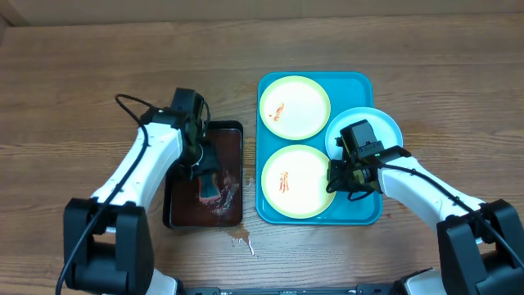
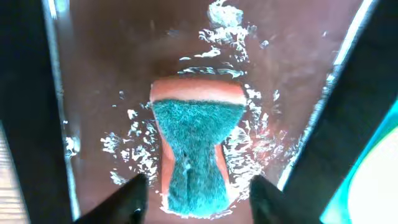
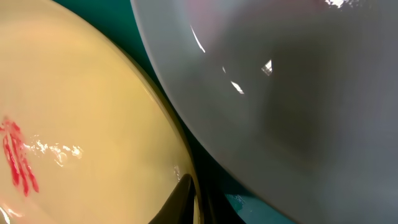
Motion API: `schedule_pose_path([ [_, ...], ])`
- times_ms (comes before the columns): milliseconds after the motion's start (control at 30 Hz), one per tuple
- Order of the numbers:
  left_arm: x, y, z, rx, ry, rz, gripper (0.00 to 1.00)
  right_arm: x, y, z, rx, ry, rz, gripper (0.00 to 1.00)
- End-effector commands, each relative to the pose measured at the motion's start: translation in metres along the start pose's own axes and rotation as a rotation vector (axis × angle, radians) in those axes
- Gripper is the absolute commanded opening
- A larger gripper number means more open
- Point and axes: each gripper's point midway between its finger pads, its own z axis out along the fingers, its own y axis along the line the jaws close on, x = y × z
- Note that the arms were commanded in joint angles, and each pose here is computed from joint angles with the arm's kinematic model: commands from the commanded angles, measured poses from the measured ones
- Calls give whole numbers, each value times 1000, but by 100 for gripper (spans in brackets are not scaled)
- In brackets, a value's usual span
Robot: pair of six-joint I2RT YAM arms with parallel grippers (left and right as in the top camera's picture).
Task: Clean dirty plates on tray and stack at the side
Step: 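Wet the sponge in the black tray, then lift it toward the lower yellow plate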
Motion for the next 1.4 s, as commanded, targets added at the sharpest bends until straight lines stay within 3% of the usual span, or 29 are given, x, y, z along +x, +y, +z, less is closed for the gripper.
schedule_pose_path([
  [0,4,4,0,-24,4,13,61,-4,-4,3,29,-7,-3,8],
  [133,9,7,23,-26,11,8,59,-4,-4,3,29,-7,-3,8],
  [333,14,-1,46,31,22,7,44,-4,-4,3,29,-7,-3,8],
  [367,15,-2,47,35,23,11,40,-4,-4,3,29,-7,-3,8],
  [433,15,-3,47,35,22,16,12,-4,-4,3,29,-7,-3,8],
  [467,15,-4,47,36,22,18,4,-4,-4,3,29,-7,-3,8],
  [667,16,-2,38,21,42,14,4,-4,-4,3,30,-4,-3,8],
  [1100,-16,-7,-32,-27,-31,43,4,-4,-4,3,30,-4,-3,8],
  [1367,-31,2,-76,-148,-103,75,4,-4,-4,3,30,-4,-3,10],
])
